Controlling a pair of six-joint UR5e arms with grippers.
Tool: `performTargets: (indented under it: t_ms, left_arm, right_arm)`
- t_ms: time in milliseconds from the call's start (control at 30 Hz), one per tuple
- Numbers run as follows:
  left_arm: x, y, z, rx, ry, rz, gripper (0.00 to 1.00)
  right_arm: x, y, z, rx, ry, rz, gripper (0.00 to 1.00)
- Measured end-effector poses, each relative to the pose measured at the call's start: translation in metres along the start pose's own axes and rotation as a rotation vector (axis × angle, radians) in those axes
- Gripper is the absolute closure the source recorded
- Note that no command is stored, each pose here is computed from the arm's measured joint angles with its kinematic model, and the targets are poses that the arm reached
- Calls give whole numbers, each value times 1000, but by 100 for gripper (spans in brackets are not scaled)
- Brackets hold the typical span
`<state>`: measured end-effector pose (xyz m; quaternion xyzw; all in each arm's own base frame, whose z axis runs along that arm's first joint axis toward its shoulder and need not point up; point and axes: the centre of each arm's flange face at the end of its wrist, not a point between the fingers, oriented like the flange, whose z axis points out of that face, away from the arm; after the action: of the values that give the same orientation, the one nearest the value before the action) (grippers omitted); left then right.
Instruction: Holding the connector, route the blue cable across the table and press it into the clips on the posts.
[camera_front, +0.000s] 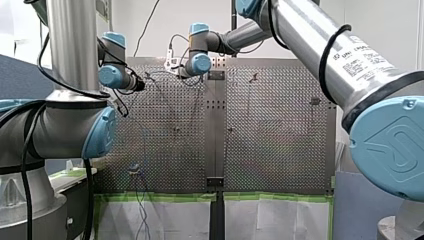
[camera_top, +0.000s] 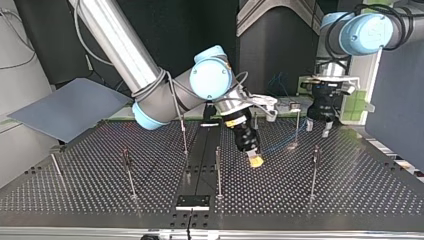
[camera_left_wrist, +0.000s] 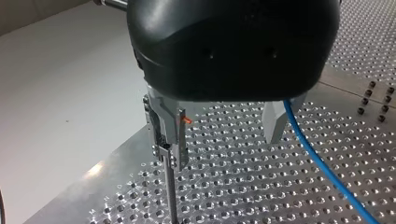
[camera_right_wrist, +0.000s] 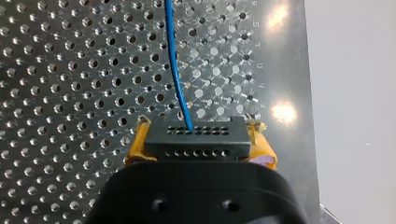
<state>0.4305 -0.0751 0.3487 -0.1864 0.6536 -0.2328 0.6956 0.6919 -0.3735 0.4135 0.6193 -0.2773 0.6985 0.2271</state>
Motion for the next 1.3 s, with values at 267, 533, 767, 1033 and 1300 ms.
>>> performTargets:
  t_ms: [267,533,767,1033,1300]
  left_arm:
    - [14,-7,-8,24,38,-7,13]
    - [36,-26,-14,67,84,-13,13]
    - [46,-27,-13,73,106,-8,13]
    - [38,-24,-7,91,67,-49,13]
    - [37,-31,-7,149,91,-113,13]
  right_arm:
    - [7,2,2,-3,14,1,100]
    - [11,5,4,-5,23,2,100]
    - [12,5,4,-5,24,2,100]
    - [12,-2,2,8,15,8,100]
    - [10,-10,-2,25,2,8,100]
